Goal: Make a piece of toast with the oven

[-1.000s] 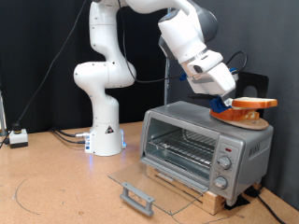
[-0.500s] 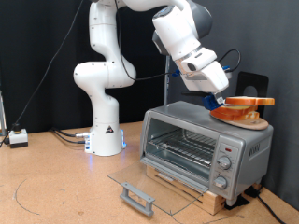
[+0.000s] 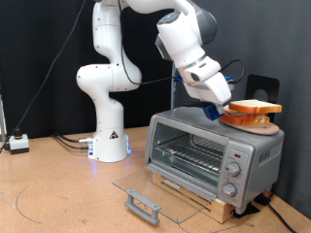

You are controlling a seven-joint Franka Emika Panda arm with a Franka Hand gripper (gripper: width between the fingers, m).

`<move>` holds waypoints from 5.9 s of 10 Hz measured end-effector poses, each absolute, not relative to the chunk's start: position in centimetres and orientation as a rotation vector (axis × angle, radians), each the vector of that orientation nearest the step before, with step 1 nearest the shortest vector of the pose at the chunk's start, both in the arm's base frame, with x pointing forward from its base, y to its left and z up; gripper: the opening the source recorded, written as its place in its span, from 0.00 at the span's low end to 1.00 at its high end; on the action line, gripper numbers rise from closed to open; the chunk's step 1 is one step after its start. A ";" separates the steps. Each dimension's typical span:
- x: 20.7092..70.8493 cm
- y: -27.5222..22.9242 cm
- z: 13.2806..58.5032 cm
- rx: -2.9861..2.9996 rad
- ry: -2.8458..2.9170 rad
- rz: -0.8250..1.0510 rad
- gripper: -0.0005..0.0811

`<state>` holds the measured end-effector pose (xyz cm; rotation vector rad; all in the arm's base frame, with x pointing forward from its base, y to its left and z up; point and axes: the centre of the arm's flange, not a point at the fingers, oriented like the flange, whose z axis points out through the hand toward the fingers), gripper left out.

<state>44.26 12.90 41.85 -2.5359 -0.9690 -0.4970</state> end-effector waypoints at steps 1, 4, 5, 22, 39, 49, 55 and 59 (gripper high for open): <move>43.8 12.9 41.7 -2.535 -0.970 -0.495 0.57; 42.4 13.2 41.9 -2.525 -0.980 -0.510 0.57; 42.0 13.2 42.0 -2.527 -0.986 -0.516 0.57; 40.0 15.7 44.2 -2.610 -0.987 -0.277 0.57; 37.0 12.1 43.1 -2.449 -0.756 -0.554 0.57; 35.2 1.3 44.7 -2.387 -0.740 -0.488 0.57; 34.9 -6.6 44.7 -2.380 -0.791 -0.510 0.57; 34.9 -12.6 44.1 -2.426 -0.776 -0.473 0.57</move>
